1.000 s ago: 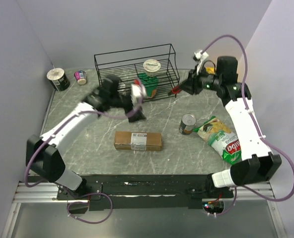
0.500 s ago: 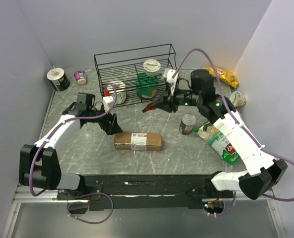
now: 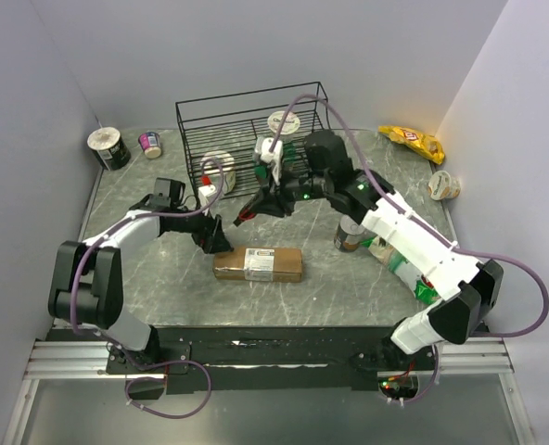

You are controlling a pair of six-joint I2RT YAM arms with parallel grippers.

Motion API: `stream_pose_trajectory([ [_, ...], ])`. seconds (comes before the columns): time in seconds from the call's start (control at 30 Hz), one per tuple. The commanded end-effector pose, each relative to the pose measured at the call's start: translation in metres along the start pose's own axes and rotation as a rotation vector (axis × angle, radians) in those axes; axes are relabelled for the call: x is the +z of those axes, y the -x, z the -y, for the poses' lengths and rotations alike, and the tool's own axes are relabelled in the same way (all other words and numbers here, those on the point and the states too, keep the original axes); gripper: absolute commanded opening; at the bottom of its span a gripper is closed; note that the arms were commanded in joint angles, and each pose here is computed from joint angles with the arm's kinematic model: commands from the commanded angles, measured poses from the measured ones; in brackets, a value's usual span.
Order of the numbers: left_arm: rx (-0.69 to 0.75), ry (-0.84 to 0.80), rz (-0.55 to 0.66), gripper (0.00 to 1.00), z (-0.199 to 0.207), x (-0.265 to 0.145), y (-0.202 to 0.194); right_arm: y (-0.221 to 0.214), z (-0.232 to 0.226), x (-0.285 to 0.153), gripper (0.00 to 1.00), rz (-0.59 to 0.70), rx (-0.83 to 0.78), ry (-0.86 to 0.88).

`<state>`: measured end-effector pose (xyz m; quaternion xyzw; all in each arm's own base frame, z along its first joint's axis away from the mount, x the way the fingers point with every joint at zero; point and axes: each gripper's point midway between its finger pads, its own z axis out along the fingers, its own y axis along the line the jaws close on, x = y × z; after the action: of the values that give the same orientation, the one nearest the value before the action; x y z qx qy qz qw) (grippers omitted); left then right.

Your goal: Unpack the express box

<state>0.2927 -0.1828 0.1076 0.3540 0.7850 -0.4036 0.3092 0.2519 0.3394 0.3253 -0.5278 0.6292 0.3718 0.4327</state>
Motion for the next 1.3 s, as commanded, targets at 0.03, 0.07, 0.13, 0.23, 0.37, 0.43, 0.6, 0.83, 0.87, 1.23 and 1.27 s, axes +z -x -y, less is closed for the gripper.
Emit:
stream_pose_trajectory([
  [0.03,0.039,-0.050,-0.024,0.91,0.001,0.004,-0.001,0.028,-0.020,0.006,0.00,0.091,-0.163,-0.046],
  [0.07,0.025,-0.030,-0.041,0.91,-0.005,0.006,-0.006,0.023,-0.019,0.009,0.00,0.083,-0.158,-0.057],
  [0.13,0.009,-0.011,-0.056,0.90,-0.013,0.009,-0.009,0.011,-0.027,0.019,0.00,0.039,-0.131,-0.014],
  [0.23,-0.032,-0.004,-0.105,0.86,-0.023,0.014,-0.022,0.003,-0.036,0.028,0.00,0.022,-0.130,0.012],
  [0.37,-0.060,-0.026,-0.137,0.84,-0.025,0.020,-0.037,-0.022,-0.043,0.052,0.00,0.032,-0.133,0.018],
  [0.43,-0.063,-0.027,-0.136,0.84,-0.026,0.021,-0.039,-0.024,-0.043,0.064,0.00,0.053,-0.152,0.009],
  [0.6,-0.086,-0.037,-0.143,0.83,-0.026,0.023,-0.043,-0.048,-0.049,0.089,0.00,0.036,-0.168,0.015],
  [0.83,-0.105,-0.058,-0.128,0.83,-0.023,0.025,-0.040,-0.055,-0.051,0.096,0.00,0.059,-0.201,-0.008],
  [0.87,-0.108,-0.060,-0.126,0.83,-0.023,0.026,-0.040,-0.052,-0.051,0.097,0.00,0.082,-0.208,-0.018],
  [1.23,-0.115,-0.056,-0.119,0.82,-0.026,0.028,-0.040,-0.058,-0.069,0.097,0.00,0.067,-0.306,0.029],
  [1.27,-0.117,-0.057,-0.121,0.82,-0.025,0.028,-0.041,-0.060,-0.069,0.097,0.00,0.063,-0.305,0.029],
])
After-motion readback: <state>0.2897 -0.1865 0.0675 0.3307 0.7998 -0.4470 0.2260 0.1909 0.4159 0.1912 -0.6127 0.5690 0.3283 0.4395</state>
